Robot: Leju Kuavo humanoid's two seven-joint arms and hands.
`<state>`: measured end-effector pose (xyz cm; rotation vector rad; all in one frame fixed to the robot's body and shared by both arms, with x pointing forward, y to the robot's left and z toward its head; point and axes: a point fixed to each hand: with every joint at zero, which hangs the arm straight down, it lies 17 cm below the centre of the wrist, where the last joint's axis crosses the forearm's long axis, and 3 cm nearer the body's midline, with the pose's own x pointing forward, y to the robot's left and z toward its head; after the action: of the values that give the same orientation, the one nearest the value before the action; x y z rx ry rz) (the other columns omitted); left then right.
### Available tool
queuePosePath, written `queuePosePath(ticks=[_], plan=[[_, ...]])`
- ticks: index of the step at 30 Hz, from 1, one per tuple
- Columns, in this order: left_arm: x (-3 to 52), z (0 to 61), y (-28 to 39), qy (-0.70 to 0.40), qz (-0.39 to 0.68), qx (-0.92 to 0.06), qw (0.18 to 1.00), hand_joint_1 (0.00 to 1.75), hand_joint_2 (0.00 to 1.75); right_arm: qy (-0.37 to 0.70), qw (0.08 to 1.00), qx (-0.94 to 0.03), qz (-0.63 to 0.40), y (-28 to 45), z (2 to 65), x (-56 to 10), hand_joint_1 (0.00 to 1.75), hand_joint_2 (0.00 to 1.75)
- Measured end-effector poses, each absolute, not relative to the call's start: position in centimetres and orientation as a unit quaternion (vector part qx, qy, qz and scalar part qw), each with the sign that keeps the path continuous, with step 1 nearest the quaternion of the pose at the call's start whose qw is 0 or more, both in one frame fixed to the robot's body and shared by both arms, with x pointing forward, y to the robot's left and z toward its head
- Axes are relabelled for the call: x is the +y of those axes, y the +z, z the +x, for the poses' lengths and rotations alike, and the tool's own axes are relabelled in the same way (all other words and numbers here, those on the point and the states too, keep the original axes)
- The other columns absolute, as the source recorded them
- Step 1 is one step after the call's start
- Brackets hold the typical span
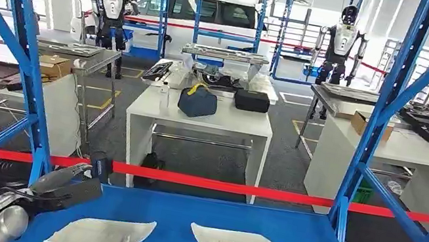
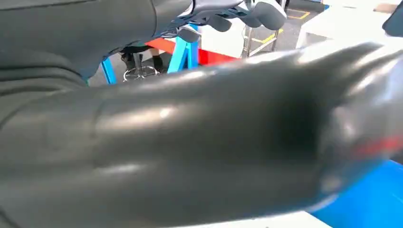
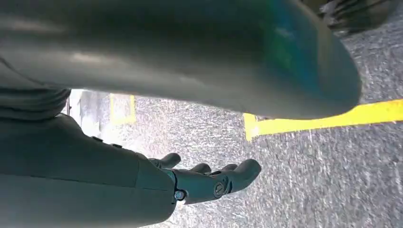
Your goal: Take the parts from the cabinet and place them on the table.
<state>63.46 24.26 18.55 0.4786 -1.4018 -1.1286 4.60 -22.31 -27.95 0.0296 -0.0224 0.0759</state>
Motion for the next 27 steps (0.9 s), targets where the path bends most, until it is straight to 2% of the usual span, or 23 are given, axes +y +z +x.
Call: queuePosePath(ticks=[23,24,27], plan=[[26.7,63.3,17.9,-0.481,0.218,-0.598,0.603,0.0,0.0,0.045,0.999,-0.011,0.017,-28.0,4.4,-22.2,0.0,0.0],[26.7,63.4,18.3,-0.481,0.217,-0.603,0.599,0.0,1.75,0.046,0.999,-0.013,0.017,-28.0,4.5,-22.3,0.0,0.0],[26.2,62.9,17.9,-0.481,0.193,-0.607,0.603,0.0,1.75,0.048,0.999,-0.017,0.016,-27.9,4.9,-22.3,0.0,0.0]])
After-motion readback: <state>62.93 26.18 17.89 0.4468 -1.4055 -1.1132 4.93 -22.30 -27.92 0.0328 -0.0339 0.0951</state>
